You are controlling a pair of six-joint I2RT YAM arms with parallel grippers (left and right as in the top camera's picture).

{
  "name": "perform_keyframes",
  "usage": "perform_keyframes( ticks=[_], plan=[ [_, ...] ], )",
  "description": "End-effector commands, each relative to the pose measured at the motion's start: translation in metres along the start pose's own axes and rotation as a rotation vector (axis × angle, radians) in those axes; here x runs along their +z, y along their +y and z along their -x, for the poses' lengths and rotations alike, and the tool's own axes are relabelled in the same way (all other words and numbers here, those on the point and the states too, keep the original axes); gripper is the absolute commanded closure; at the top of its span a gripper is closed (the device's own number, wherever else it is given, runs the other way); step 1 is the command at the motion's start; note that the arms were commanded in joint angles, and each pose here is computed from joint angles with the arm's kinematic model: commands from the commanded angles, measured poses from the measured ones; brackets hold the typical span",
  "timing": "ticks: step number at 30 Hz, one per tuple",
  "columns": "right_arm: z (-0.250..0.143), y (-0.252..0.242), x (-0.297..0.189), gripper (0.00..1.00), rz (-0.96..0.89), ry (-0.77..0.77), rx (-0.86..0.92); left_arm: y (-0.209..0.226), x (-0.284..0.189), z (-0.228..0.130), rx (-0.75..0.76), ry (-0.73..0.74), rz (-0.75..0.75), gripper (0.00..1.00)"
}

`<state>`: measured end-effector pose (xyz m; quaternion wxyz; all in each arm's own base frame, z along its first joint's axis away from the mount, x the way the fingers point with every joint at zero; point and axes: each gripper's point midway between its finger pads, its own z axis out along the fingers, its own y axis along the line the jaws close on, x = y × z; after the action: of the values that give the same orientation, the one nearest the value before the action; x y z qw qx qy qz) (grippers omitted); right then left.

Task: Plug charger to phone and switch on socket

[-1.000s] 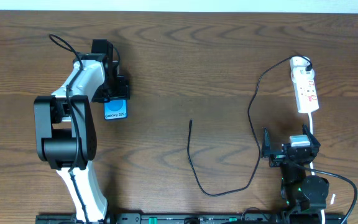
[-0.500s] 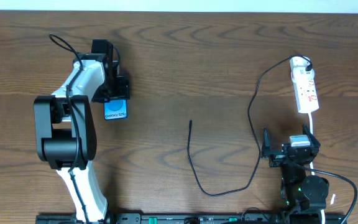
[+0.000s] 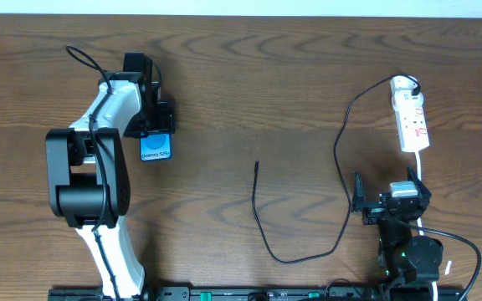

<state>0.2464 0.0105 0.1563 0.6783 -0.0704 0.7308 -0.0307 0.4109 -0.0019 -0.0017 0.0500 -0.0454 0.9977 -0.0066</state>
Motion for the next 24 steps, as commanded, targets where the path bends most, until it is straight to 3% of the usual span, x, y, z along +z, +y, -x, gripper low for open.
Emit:
perform_keyframes(
  ticks=[1,24],
  plan=[
    [-0.001,0.0,0.0,0.01,-0.001,0.001,-0.011,0.003,0.009,-0.015,0.004,0.051,0.008,0.93],
    [-0.001,0.0,0.0,0.01,-0.001,0.001,-0.011,-0.001,-0.049,0.005,0.004,-0.083,-0.009,0.93]
  ],
)
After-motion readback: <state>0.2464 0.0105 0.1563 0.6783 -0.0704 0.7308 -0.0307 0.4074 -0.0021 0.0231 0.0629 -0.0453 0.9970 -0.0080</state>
